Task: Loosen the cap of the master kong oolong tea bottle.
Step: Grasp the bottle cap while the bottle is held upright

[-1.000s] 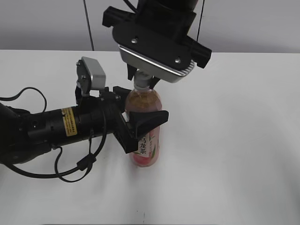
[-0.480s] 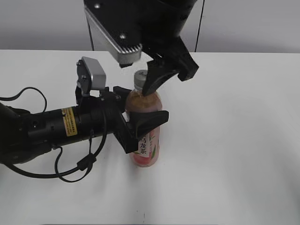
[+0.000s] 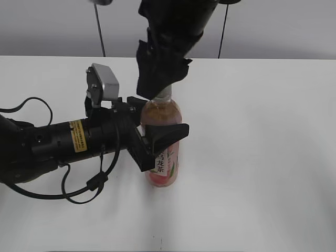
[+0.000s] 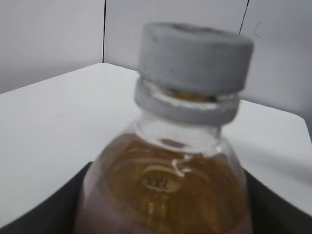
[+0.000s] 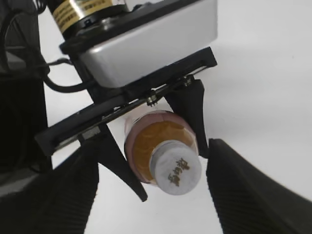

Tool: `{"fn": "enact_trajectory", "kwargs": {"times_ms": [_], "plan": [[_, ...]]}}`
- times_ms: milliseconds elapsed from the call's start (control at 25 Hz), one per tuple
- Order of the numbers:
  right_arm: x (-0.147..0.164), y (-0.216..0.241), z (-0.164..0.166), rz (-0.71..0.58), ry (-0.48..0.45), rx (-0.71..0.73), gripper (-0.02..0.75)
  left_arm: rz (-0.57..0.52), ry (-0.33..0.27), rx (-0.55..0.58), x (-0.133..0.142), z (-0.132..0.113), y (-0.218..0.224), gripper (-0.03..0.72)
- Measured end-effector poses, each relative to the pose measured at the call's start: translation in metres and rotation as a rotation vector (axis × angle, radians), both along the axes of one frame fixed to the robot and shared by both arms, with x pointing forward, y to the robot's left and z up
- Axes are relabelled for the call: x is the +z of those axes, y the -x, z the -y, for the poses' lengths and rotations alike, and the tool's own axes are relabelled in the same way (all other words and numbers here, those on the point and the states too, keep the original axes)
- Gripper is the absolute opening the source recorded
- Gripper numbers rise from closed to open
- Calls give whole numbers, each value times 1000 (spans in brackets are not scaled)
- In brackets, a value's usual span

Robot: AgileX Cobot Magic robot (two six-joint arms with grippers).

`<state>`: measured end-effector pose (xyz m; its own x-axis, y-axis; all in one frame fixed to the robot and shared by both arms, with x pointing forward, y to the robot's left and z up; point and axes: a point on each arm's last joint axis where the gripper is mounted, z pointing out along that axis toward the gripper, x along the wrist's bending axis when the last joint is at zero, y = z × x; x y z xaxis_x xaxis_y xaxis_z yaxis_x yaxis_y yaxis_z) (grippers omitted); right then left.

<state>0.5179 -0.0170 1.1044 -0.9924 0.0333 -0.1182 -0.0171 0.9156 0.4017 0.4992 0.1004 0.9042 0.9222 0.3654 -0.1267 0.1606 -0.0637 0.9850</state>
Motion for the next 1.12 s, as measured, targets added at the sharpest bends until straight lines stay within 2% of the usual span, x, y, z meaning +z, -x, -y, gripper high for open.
{"fn": "enact_trajectory", "kwargs": {"times_ms": [280,480,560,680,840,1120], "plan": [[1,-4,-1,-155,-85,-459,508,0,0,0,0,0,0,457],[-2,-9,8,-203,-57,-784,482,0,0,0,0,0,0,457],[-2,-10,10,-214,-61,-865,474,0,0,0,0,0,0,457],[-2,-9,9,-252,-77,-930,470,0,-1,0,0,0,0,457],[-1,-5,5,-328,-102,-948,470,0,-1,0,0,0,0,457],[-1,-5,4,-344,-106,-953,468,0,-1,0,0,0,0,457]]}}
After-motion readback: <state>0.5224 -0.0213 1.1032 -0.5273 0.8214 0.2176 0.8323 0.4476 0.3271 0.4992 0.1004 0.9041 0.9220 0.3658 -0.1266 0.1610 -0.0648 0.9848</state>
